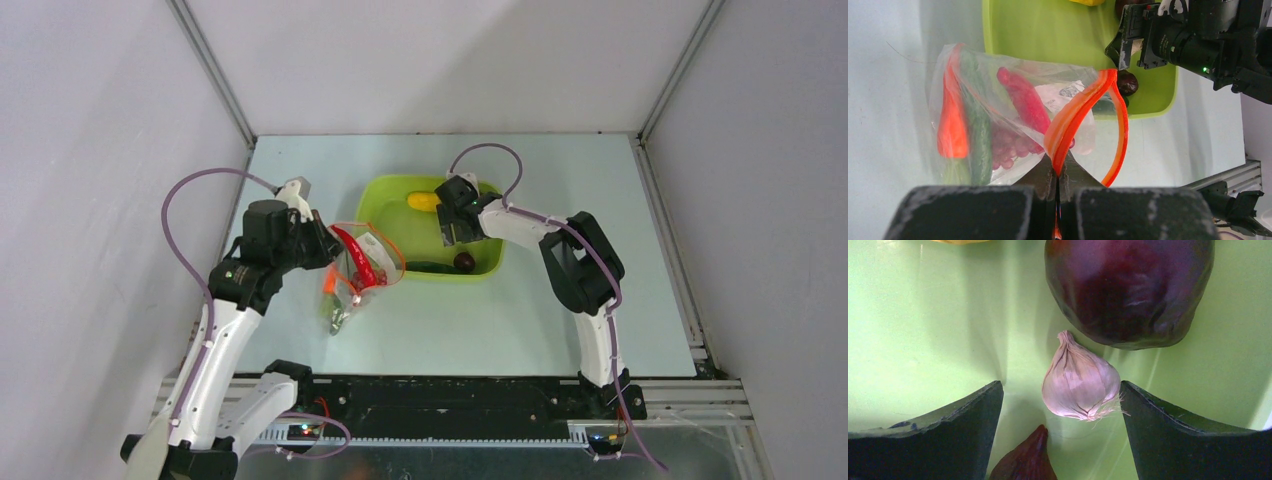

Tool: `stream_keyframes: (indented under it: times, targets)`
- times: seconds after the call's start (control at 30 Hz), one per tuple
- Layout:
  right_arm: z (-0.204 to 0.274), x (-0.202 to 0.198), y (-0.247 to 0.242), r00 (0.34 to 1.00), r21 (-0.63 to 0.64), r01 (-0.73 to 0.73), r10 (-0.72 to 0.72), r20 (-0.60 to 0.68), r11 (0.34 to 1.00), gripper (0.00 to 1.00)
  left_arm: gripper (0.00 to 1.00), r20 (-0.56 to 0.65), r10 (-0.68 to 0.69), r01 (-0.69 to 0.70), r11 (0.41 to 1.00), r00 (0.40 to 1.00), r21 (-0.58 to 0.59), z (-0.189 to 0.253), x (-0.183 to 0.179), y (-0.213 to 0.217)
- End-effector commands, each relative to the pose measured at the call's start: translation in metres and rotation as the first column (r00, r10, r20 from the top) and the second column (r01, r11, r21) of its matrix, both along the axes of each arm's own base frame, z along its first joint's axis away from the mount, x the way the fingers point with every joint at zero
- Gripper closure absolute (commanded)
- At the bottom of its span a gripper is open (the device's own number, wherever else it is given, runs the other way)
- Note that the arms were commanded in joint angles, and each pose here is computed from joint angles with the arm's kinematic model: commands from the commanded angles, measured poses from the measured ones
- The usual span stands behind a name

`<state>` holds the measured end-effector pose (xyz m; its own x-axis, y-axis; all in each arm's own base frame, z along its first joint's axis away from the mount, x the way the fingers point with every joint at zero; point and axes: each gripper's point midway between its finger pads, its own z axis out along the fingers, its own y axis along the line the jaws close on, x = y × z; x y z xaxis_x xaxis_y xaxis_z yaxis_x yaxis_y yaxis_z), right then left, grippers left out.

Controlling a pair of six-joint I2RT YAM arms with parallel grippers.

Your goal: Place the food in the zip-top bag and seal the zipper

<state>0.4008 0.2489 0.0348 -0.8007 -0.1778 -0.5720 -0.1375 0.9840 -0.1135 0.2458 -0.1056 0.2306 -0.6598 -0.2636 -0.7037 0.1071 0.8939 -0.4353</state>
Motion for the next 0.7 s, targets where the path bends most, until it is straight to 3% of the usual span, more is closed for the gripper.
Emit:
stream_keyframes:
  times: [0.0,0.17,0.4,0.67]
  targets:
    - [-0.001,0.005,0.004,0.999,0.019,0.022,-0.022,0.028,1.000,0.11,1.00,0.060,-0.032,0.034,0.999,0.998,-0.027,0.013,0.003,-0.007]
    - [-0.005,0.005,0.003,0.999,0.016,0.025,-0.026,0.025,1.000,0.18,1.00,0.058,-0.030,0.031,0.999,0.998,-0.026,0.013,0.002,-0.006]
    - [-0.004,0.010,-0.001,0.997,0.027,0.044,-0.045,0.055,0.999,0.39,1.00,0.060,-0.028,0.029,0.999,0.998,-0.026,0.013,0.003,-0.006]
    - [-0.002,0.017,-0.004,0.995,0.035,0.070,-0.073,0.074,0.997,0.43,1.00,0.061,-0.029,0.030,0.999,0.998,-0.026,0.012,0.004,-0.007]
